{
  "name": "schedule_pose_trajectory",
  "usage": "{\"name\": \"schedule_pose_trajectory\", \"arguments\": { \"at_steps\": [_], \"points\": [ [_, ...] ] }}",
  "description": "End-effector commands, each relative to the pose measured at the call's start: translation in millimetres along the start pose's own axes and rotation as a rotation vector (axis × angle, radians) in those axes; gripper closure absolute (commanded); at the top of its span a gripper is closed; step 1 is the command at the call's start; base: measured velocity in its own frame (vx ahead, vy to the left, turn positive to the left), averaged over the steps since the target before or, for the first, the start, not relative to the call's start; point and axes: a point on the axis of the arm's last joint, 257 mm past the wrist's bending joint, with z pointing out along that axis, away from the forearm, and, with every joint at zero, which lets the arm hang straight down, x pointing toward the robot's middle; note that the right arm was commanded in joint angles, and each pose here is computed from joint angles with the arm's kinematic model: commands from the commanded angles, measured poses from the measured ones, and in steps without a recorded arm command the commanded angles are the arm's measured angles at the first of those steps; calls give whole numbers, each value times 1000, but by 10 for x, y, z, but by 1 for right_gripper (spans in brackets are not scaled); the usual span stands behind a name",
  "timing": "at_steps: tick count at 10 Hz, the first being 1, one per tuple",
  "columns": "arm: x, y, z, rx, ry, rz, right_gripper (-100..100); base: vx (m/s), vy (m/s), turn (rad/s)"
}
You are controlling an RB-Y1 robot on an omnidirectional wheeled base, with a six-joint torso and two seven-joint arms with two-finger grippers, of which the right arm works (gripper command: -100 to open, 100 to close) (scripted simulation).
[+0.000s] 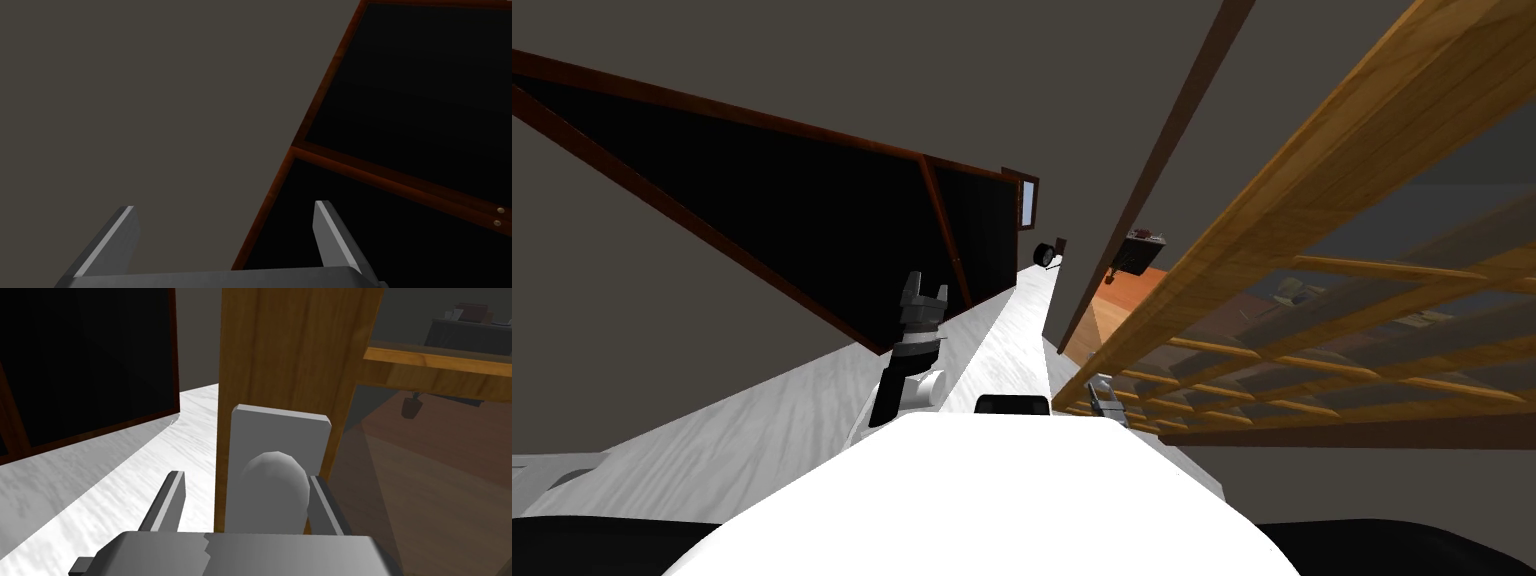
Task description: Pull the door open
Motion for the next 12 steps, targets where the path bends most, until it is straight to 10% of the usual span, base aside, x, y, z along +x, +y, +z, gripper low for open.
{"name": "schedule_pose_trajectory", "arguments": {
  "at_steps": [1,12],
  "points": [
    [-49,-139,-64,23,-8,3,100,167,51,67],
    [-77,-188,-210,41,-13,-11,100,35,12,14]
  ]
}}
